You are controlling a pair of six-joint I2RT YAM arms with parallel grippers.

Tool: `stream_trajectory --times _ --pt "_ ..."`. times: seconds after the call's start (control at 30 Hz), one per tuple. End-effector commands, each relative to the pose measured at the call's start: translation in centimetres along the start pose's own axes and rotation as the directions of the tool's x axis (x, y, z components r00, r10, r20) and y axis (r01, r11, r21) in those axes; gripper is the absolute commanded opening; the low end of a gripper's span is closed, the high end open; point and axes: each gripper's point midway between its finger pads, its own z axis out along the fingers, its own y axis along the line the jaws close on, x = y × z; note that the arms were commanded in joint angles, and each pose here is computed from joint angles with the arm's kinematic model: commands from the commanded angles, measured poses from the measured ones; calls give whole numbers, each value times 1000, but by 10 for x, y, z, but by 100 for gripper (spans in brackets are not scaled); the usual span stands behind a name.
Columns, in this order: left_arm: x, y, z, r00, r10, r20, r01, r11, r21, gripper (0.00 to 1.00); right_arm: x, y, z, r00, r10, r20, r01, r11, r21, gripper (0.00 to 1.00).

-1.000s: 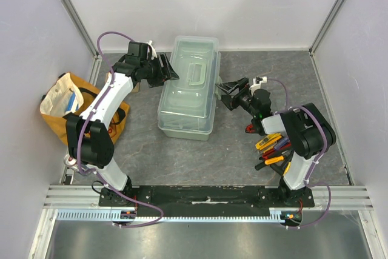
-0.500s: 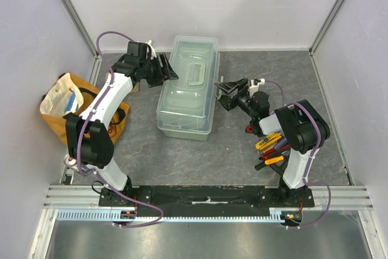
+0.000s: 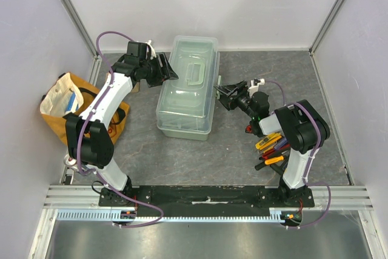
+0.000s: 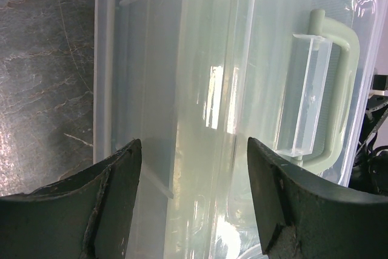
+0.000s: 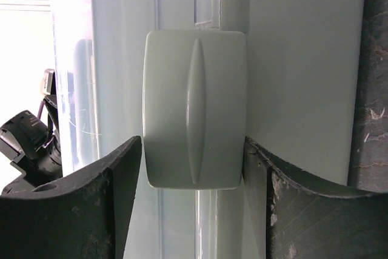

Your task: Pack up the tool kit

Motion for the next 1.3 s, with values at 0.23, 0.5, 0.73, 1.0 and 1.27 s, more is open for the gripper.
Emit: stream_trajectory --times 0.23,0.5,0.73,1.0,1.27 --pt "64 29 16 975 -5 -220 -15 996 -91 72 42 42 -12 987 -134 -89 119 981 -152 64" --pt "64 29 15 975 -7 -220 -14 996 -92 72 23 29 -23 985 -173 -20 171 983 -61 66" --pt "64 29 17 975 -9 -221 -12 996 -94 72 10 22 -34 977 -210 26 210 978 0 76" --pt "64 30 17 975 -9 -221 -12 995 -96 72 -13 -5 -55 865 -502 -9 486 833 265 78" --pt "63 29 18 975 -10 -222 -10 996 -92 72 -4 3 -56 653 -747 -128 739 591 324 70"
